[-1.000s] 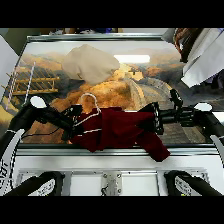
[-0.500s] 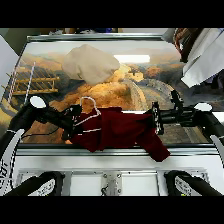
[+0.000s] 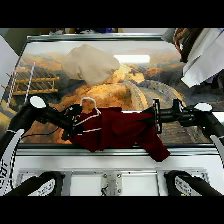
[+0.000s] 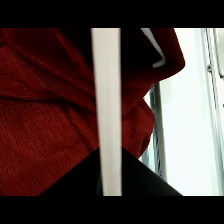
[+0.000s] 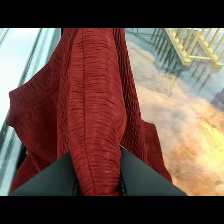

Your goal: Fold the clothes and pants, and hang the long-sleeved shirts on hangers.

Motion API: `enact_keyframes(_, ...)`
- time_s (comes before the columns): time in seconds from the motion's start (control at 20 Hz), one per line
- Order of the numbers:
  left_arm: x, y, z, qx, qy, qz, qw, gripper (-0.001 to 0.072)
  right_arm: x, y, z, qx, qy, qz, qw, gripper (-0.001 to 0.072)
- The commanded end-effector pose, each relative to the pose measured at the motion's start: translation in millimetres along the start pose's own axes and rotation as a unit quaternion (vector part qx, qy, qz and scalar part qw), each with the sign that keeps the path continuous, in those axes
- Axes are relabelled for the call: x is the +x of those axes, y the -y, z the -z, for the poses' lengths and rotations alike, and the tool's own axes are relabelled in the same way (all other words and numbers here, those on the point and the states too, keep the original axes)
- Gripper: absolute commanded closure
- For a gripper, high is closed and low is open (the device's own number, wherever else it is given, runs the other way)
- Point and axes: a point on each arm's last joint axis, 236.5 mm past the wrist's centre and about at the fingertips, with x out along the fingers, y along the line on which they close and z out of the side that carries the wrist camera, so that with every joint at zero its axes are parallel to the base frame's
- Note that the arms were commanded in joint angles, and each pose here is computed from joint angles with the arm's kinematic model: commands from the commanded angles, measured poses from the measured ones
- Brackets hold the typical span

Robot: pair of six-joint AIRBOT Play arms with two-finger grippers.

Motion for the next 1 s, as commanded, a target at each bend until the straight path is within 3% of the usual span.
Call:
enact_keyframes(0.0, 0.2, -3.0, 0.5, -0.009, -0.001, -0.006, 1.000, 0.0680, 0.1, -0.5, -0.8, -0.004, 0.002, -0.001, 1.000, 0.0682)
enact_keyframes(0.15, 0.1, -5.7, 0.7, -0.049, -0.001, -0.012, 0.999, 0.0678, 0.0, -0.5, -0.9, -0.004, 0.002, -0.001, 1.000, 0.0683)
enact_keyframes(0.2, 0.1, -5.8, 0.6, -0.055, -0.001, -0.012, 0.998, 0.0634, 0.0, -0.5, -0.9, -0.004, 0.002, -0.001, 1.000, 0.0683)
enact_keyframes(0.25, 0.1, -6.0, 0.6, -0.067, -0.001, -0.013, 0.998, 0.0375, 0.0, -0.5, -0.9, -0.004, 0.002, -0.001, 1.000, 0.0683)
enact_keyframes(0.3, -0.2, -10.1, 0.8, -0.098, 0.000, -0.021, 0.995, 0.0215, 0.0, -0.4, -0.9, -0.002, 0.001, -0.001, 1.000, 0.0683)
enact_keyframes(0.4, -0.5, -16.8, 1.4, -0.158, 0.002, -0.035, 0.987, 0.0207, 0.1, -0.4, -0.8, 0.002, 0.001, -0.001, 1.000, 0.0683)
enact_keyframes(0.75, -12.3, -31.3, 7.7, -0.259, 0.019, -0.070, 0.963, 0.0206, -0.4, 1.0, -0.3, 0.031, 0.001, 0.002, 1.000, 0.0685)
enact_keyframes(0.95, -48.0, -42.1, 9.9, -0.283, 0.045, -0.141, 0.948, 0.0207, -0.4, 1.1, -1.0, 0.047, 0.002, 0.002, 0.999, 0.0685)
